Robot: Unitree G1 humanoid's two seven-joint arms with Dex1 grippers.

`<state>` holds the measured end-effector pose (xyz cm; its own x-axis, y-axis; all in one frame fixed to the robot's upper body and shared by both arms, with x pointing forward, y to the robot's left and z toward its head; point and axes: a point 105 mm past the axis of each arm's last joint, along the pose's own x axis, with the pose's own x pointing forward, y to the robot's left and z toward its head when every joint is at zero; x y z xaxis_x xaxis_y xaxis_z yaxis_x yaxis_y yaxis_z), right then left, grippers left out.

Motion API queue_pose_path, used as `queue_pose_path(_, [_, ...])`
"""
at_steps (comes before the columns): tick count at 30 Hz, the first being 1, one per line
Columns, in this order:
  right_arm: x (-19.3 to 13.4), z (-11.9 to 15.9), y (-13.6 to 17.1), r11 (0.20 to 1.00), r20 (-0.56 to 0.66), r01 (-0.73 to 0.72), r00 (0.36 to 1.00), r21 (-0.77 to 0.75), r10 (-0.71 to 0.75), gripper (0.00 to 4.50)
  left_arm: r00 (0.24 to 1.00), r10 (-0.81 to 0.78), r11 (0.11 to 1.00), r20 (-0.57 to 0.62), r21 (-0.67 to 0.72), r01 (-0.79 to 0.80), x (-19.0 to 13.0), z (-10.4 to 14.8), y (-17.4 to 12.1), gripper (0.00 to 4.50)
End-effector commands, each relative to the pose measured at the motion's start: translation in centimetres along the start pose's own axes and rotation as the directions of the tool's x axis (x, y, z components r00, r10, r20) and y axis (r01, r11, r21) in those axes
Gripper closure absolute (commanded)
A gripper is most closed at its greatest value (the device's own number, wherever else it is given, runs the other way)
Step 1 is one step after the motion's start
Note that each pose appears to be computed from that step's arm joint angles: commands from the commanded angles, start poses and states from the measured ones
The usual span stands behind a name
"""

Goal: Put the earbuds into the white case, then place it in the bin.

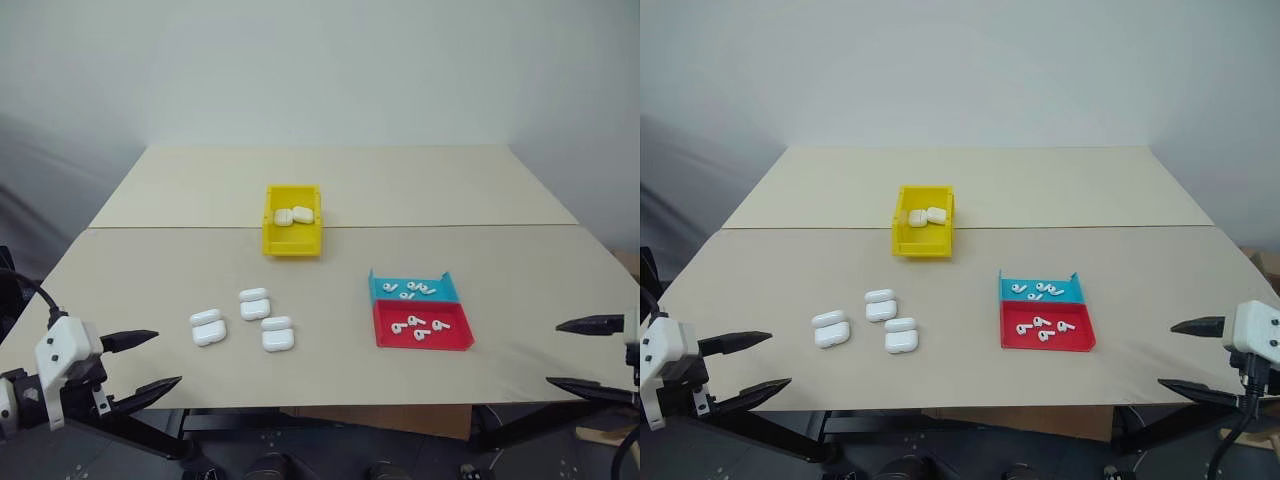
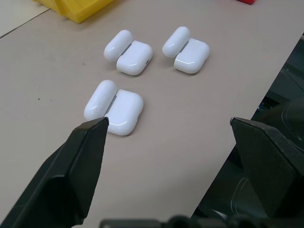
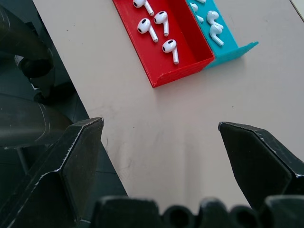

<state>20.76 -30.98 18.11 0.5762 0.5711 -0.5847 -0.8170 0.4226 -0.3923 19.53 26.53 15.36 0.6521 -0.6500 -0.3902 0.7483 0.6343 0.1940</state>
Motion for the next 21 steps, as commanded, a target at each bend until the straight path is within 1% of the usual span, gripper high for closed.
queue_pose_path(1, [-0.4, 0.8, -0.5, 0.999, -0.001, 0.008, 1.000, -0.052, -0.008, 0.00, 1.000, -0.017, 1.000, -0.005, 0.025, 0.017, -0.4, 0.9, -0.2, 0.04])
queue_pose_path(4, [-0.4, 1.1, -0.5, 0.998, 0.003, 0.005, 1.000, -0.058, -0.005, 0.00, 0.998, 0.060, 0.998, 0.035, 0.027, -0.061, -0.3, 1.5, 0.4, 0.04])
queue_pose_path(7, [-0.4, 1.3, -0.5, 0.998, 0.007, 0.006, 1.000, -0.063, -0.006, 0.00, 0.996, 0.078, 0.996, 0.037, 0.033, -0.079, -0.4, 1.8, 0.5, 0.04])
queue_pose_path(10, [-0.3, 1.4, -0.5, 0.998, 0.010, 0.005, 1.000, -0.066, -0.005, 0.00, 0.996, 0.088, 0.995, 0.024, 0.041, -0.089, -0.4, 1.8, 0.4, 0.04])
queue_pose_path(13, [-0.1, 1.5, -0.7, 0.998, 0.012, 0.004, 1.000, -0.067, -0.004, 0.00, 0.984, 0.176, 0.982, -0.020, 0.080, -0.174, -0.1, 1.8, 0.6, 0.04])
queue_pose_path(15, [-0.1, 1.6, -0.9, 0.998, 0.013, 0.005, 1.000, -0.070, -0.004, 0.00, 0.974, 0.221, 0.975, -0.056, 0.046, -0.219, 0.3, 2.2, 0.5, 0.04])
queue_pose_path(18, [0.0, 2.2, -1.6, 0.997, 0.025, 0.018, 1.000, -0.078, -0.016, 0.00, 0.970, 0.243, 0.970, 0.008, -0.004, -0.243, 0.7, 4.2, -1.1, 0.04])
queue_pose_path(19, [0.0, 2.4, -1.6, 0.997, 0.030, 0.018, 0.999, -0.078, -0.015, 0.00, 0.965, 0.264, 0.964, 0.013, -0.025, -0.263, 0.9, 4.5, -1.5, 0.04])
queue_pose_path(21, [0.0, 2.7, -1.4, 0.998, 0.046, 0.007, 0.999, -0.070, -0.003, 0.00, 0.950, 0.312, 0.948, -0.018, -0.058, -0.312, 1.4, 4.5, -2.0, 0.04])
